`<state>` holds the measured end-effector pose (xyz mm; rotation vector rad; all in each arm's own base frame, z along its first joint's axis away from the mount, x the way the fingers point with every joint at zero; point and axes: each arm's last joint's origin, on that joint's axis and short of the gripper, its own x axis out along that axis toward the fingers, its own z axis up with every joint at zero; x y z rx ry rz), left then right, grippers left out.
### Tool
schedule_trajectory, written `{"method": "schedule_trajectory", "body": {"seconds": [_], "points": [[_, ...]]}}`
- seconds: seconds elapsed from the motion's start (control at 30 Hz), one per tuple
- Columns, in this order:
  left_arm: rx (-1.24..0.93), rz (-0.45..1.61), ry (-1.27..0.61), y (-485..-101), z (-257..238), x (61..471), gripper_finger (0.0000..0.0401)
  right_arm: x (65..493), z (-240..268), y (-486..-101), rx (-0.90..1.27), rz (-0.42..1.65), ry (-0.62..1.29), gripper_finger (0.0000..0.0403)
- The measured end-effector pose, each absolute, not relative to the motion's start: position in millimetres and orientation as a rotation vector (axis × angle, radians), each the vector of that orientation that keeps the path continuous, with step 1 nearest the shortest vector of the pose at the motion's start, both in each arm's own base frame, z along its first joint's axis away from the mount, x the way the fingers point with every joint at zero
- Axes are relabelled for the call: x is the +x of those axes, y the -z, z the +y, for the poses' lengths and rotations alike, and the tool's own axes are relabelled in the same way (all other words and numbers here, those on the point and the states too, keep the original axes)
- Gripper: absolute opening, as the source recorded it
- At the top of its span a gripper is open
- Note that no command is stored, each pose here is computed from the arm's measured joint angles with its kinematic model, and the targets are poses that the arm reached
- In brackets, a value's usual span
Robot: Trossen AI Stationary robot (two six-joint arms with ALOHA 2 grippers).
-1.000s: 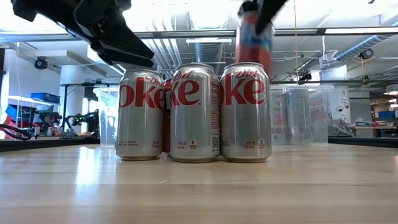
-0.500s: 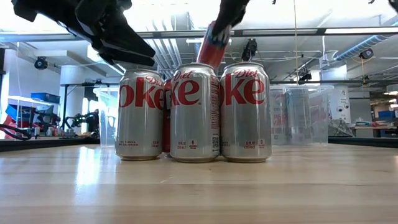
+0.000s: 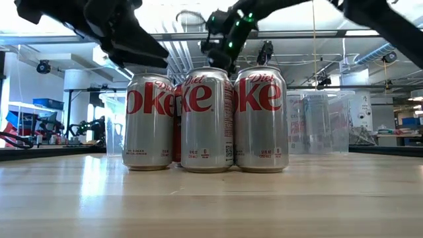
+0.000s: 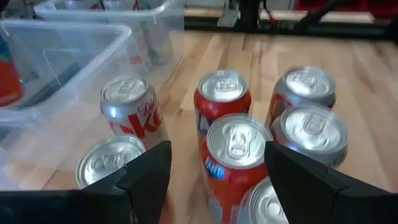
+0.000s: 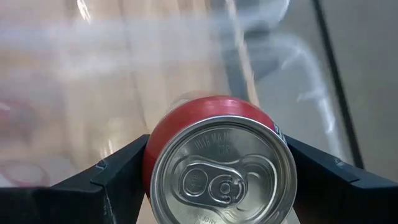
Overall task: Sort soda cans
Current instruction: Put the bottom right red soda can into the center transparent bin
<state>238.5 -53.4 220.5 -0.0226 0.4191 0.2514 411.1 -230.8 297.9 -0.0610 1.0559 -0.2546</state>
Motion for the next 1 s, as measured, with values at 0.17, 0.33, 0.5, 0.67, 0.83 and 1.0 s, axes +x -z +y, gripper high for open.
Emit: {"method": "schedule_trajectory", "body": {"seconds": [0.17, 0.33, 0.5, 0.67, 0.83, 1.0], "points": [[-0.006, 0.449, -0.254, -215.0, -53.5, 240.1, 0.0242, 421.1, -249.3, -266.3, -0.028, 1.137, 0.252, 0.0301], [0.025, 0.451, -0.254, -214.9, -51.8, 240.7, 0.0242, 426.0, -263.0, -254.0, -0.018, 1.132, 0.253, 0.0302], [0.059, 0.441, -0.257, -218.9, -48.3, 239.3, 0.0242, 423.2, -276.5, -232.7, 0.012, 1.187, 0.267, 0.0302], [0.090, 0.419, -0.251, -225.5, -46.5, 236.1, 0.0242, 423.1, -280.5, -228.3, 0.030, 1.183, 0.271, 0.0305], [0.119, 0.431, -0.245, -231.2, -44.5, 227.9, 0.0242, 424.5, -279.9, -224.7, 0.072, 1.169, 0.242, 0.0305], [0.109, 0.449, -0.250, -233.4, -42.8, 221.7, 0.0242, 425.4, -280.2, -225.2, 0.077, 1.156, 0.245, 0.0306]]}}
